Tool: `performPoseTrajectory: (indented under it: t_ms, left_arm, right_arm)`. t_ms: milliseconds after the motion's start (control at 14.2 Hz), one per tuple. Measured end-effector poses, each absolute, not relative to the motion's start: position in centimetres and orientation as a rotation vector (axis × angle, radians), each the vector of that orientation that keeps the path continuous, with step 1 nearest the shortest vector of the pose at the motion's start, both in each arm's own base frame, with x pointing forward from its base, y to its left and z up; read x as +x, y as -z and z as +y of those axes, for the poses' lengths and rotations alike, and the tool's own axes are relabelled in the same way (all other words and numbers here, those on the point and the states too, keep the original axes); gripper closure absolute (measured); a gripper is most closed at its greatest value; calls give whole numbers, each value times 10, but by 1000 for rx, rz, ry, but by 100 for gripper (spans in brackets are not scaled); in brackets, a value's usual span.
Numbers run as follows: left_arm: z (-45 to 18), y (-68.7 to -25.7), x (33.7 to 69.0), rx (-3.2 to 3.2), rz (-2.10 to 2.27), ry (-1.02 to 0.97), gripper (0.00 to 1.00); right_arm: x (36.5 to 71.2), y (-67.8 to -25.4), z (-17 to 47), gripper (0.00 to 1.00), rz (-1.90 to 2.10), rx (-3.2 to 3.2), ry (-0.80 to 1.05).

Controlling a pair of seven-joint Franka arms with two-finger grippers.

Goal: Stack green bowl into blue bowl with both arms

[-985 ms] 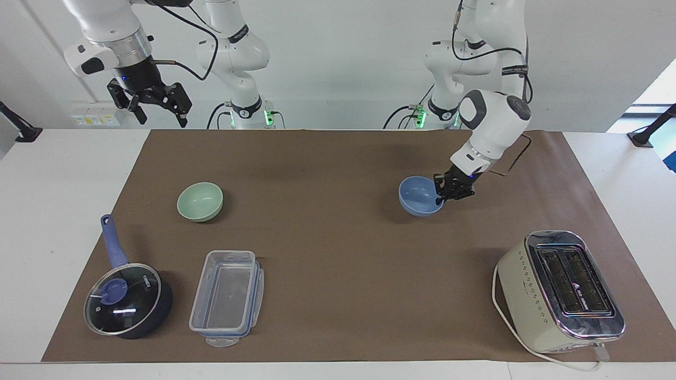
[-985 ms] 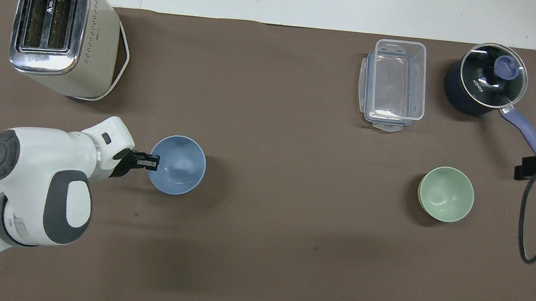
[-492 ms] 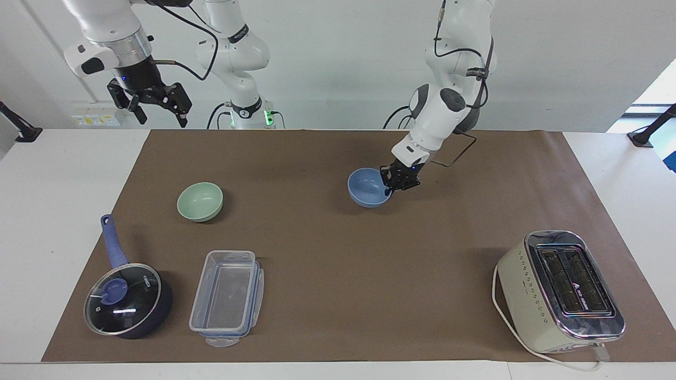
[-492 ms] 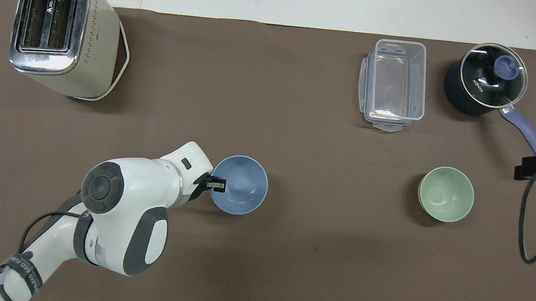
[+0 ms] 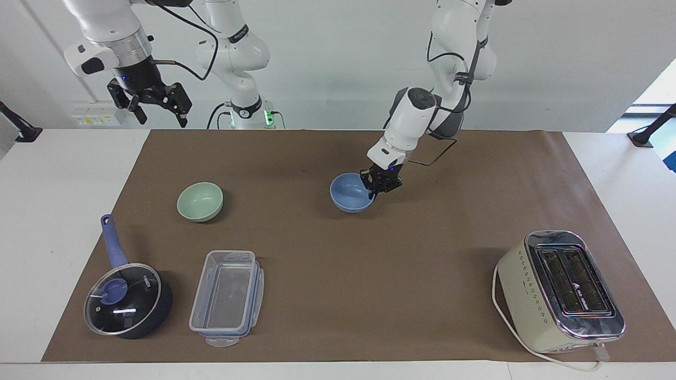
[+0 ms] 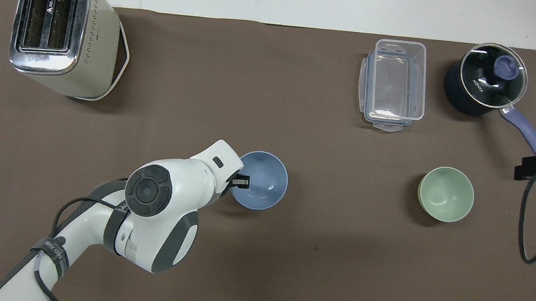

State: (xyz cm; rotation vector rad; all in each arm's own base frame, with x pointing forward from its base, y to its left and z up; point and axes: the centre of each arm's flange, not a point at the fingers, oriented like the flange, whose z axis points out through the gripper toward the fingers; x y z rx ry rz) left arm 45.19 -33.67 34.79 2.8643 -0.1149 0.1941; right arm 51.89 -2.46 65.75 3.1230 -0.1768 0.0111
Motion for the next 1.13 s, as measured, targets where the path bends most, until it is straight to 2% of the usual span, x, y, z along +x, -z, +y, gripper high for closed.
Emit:
performPoseTrajectory:
  t_ms: [563,704,844,915,985,1126]
  left_arm:
    - [-341,-324,450,2889,-120,-150,95]
    - [-341,-324,450,2889,-120,-150,80]
    - [-341,-324,451,2889,-118,-151,54]
    - [-340,-325,452,2889,-114,-153,49]
    - [-338,-326,454,2889,-107,-156,49]
    - [-328,-337,462,2885,-80,-165,33]
  right_arm:
    - [519,-658,-25,0,-177,3123,-11]
    - [519,-658,-26,0,-181,3123,-11]
    - [519,-658,-26,0,-181,3123,-12]
    - [519,-658,-25,0,-179,3123,-15]
    - [520,-658,-24,0,-176,3123,-24]
    - [523,-660,-24,0,-172,3123,-65]
